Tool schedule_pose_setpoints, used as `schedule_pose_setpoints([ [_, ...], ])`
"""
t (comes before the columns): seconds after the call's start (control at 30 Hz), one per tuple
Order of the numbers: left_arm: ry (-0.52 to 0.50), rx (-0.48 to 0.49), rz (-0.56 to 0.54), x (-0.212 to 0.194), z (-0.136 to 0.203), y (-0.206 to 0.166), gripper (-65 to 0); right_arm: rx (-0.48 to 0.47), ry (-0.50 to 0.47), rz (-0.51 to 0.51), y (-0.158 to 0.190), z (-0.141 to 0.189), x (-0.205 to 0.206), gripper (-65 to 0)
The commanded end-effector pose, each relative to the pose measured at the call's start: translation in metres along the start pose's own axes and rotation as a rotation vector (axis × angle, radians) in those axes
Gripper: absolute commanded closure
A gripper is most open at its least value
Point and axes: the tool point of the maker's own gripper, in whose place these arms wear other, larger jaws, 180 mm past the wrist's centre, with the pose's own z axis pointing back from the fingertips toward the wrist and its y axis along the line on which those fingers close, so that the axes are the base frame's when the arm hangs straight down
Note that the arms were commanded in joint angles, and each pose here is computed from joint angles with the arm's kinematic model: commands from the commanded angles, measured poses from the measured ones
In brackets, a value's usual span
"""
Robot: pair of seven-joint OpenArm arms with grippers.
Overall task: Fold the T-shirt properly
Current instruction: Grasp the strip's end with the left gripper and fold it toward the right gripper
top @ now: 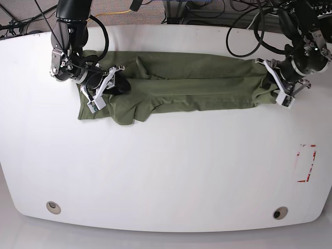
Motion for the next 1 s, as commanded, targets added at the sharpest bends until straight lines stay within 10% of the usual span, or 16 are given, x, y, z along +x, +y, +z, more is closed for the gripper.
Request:
schedule_pose_setpoints([
  [0.0,-0.075,-0.046,-0.016,0.025,-0.006,-0.019,-5.4,-0.023,0.048,0.011,-0.005,0.002,-0.008,-18.9],
  [0.47,-0.189,-0.313,0.056,0.083,-0.043,-0.123,-11.3,-0.021,0.043,0.008,-0.004,0.001,-0.008,-18.9],
  [0.97,-0.107,-0.376,-0.032,0.088,-0.074,-0.151,-11.5,-0.023,0.036,0.011,-0.005,0.001,-0.004,-18.9],
])
